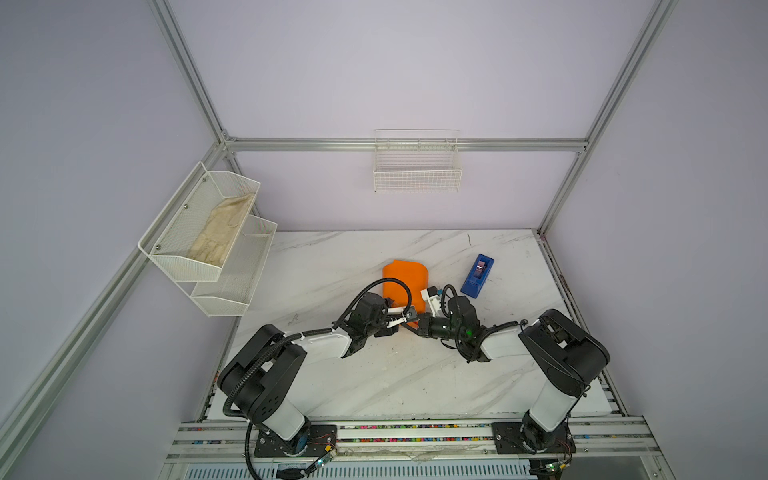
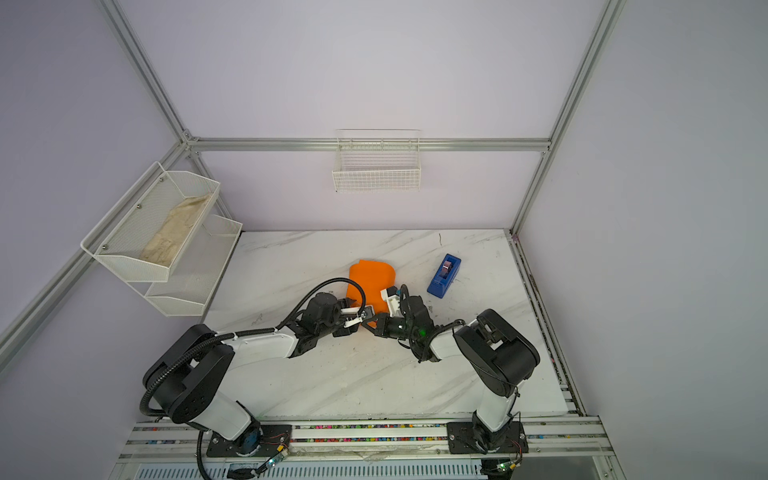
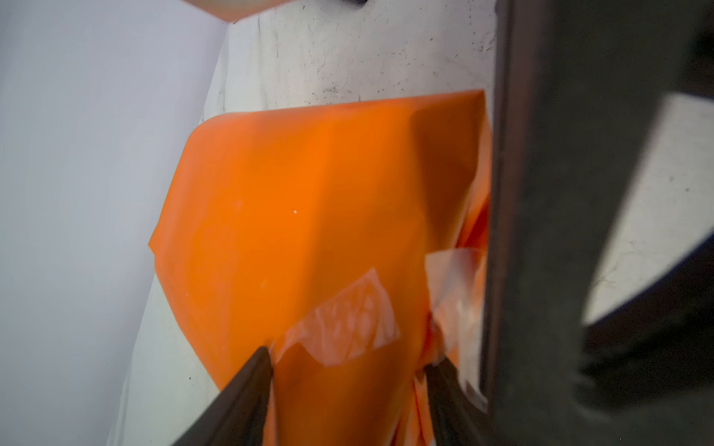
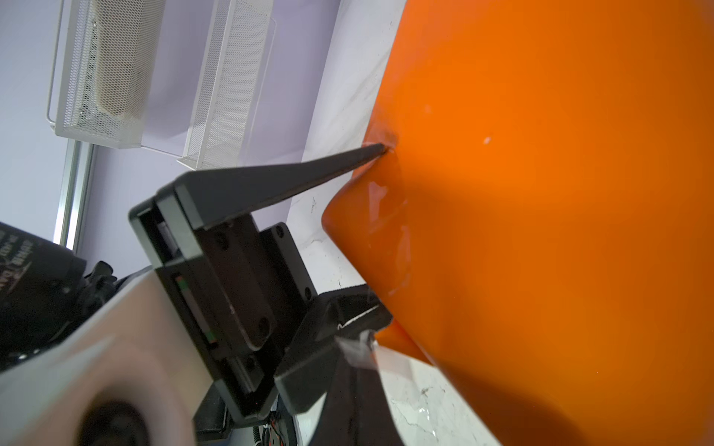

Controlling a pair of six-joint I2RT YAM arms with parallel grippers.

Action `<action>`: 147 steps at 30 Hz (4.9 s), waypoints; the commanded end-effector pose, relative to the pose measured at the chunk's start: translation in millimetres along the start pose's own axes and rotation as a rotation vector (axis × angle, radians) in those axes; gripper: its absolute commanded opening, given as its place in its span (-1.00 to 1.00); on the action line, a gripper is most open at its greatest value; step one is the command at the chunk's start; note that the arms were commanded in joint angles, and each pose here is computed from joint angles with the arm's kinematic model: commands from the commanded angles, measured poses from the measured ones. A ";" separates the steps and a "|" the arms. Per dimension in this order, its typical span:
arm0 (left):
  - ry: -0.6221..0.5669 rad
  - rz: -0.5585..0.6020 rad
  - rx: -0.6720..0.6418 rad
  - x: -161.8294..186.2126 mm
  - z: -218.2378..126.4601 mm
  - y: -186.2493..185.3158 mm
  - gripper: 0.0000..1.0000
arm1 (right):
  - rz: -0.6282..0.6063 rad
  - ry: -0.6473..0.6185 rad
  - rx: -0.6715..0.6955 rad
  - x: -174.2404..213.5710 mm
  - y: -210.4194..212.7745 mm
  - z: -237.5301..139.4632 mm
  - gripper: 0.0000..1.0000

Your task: Wrap the gift box in paper

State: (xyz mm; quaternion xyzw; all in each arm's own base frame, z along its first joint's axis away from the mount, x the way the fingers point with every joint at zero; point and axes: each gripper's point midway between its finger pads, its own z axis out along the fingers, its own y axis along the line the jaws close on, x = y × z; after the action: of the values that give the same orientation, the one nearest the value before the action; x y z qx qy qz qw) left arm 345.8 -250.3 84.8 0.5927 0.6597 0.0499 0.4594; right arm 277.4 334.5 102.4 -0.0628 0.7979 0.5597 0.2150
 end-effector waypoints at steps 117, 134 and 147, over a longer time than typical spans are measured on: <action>-0.158 -0.027 0.139 -57.1 -31.8 27.1 0.29 | -0.059 -0.120 0.119 -15.8 -8.0 5.9 -1.00; -0.122 0.042 0.111 -45.9 -11.7 26.5 0.40 | -0.054 -0.118 0.118 -16.6 -9.4 5.9 -1.00; -0.198 -0.029 -0.041 -69.7 -32.0 67.1 0.40 | -0.052 -0.115 0.122 -14.8 -11.1 4.8 -1.00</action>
State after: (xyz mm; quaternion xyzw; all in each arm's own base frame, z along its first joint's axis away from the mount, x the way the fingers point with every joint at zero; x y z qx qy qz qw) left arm 337.1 -262.2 103.3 0.6254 0.6495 -0.0168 0.4321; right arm 293.0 328.8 89.6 -0.0365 0.8217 0.4980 0.2746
